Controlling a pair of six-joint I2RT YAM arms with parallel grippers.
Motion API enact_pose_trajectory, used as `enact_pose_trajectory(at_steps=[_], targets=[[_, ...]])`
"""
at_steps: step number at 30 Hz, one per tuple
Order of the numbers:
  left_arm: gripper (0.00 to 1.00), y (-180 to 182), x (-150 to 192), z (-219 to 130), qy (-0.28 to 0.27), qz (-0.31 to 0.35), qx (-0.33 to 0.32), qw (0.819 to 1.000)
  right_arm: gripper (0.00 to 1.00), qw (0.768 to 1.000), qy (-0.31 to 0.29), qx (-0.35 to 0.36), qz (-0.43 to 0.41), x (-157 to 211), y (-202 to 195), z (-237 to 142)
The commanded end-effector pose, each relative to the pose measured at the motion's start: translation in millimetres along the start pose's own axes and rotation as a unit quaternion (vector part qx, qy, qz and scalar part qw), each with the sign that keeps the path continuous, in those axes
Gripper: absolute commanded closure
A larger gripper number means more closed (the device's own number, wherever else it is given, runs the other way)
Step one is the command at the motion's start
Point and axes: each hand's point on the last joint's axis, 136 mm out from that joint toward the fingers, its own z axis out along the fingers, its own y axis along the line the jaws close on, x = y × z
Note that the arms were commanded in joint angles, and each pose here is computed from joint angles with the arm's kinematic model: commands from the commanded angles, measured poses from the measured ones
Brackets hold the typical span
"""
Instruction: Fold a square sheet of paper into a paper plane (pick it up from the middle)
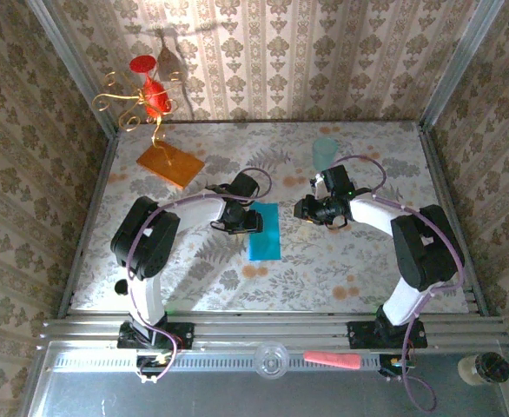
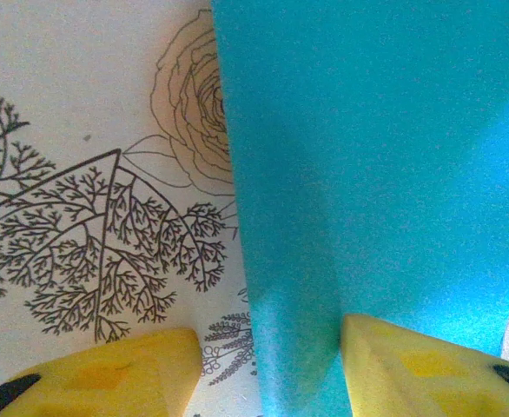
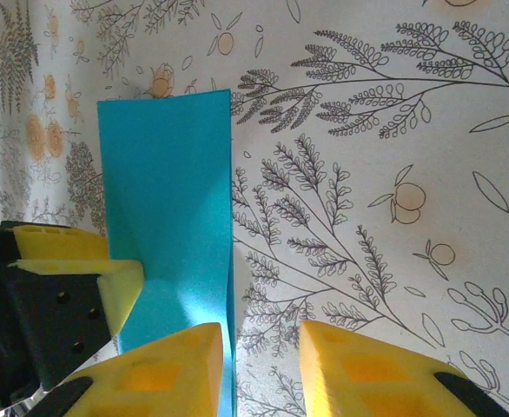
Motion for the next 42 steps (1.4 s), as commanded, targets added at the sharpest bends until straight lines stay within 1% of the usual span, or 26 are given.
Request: enact_pose_trajectory(at_steps=[1,7,13,18,23,29,36,42], targets=[[0.48,32.3,38.2,44.7,0.068,-0.012,-0.049,0.996,0.69,1.0,0.01,-0.012,-0.004,3.6,3.4,3.6],[0.48,33.2,38.2,46.0,0.069,-0.016,-0.051,0.996,0.69,1.0,0.015,-0.018,-0.002,5.0,4.5,6.1],[0.48,33.2,40.2,47.4,0.073,-0.016,-0.051,0.996,0.72,0.999,0.026,-0.012,-0.015,12.3,10.8,11.8],[0.48,33.3,40.5,48.3,0.073,-0.015,-0.048,0.996,0.76,0.998,0.047,-0.022,-0.028,28.3,30.5,27.5],[0.48,32.2,40.9,48.5,0.073,-0.014,-0.045,0.996,0.79,0.997,0.069,-0.031,-0.022,42.7,42.6,46.6],[0.48,31.6,41.8,49.0,0.073,-0.011,-0.043,0.996,0.83,0.996,0.079,-0.044,-0.019,47.7,52.8,57.4],[0.48,31.1,41.9,49.5,0.073,-0.011,-0.041,0.996,0.84,0.996,0.083,-0.03,-0.012,47.1,46.5,65.2],[0.48,32.0,42.4,49.7,0.071,-0.009,-0.042,0.997,0.85,0.995,0.098,-0.012,-0.009,52.7,36.3,70.9]])
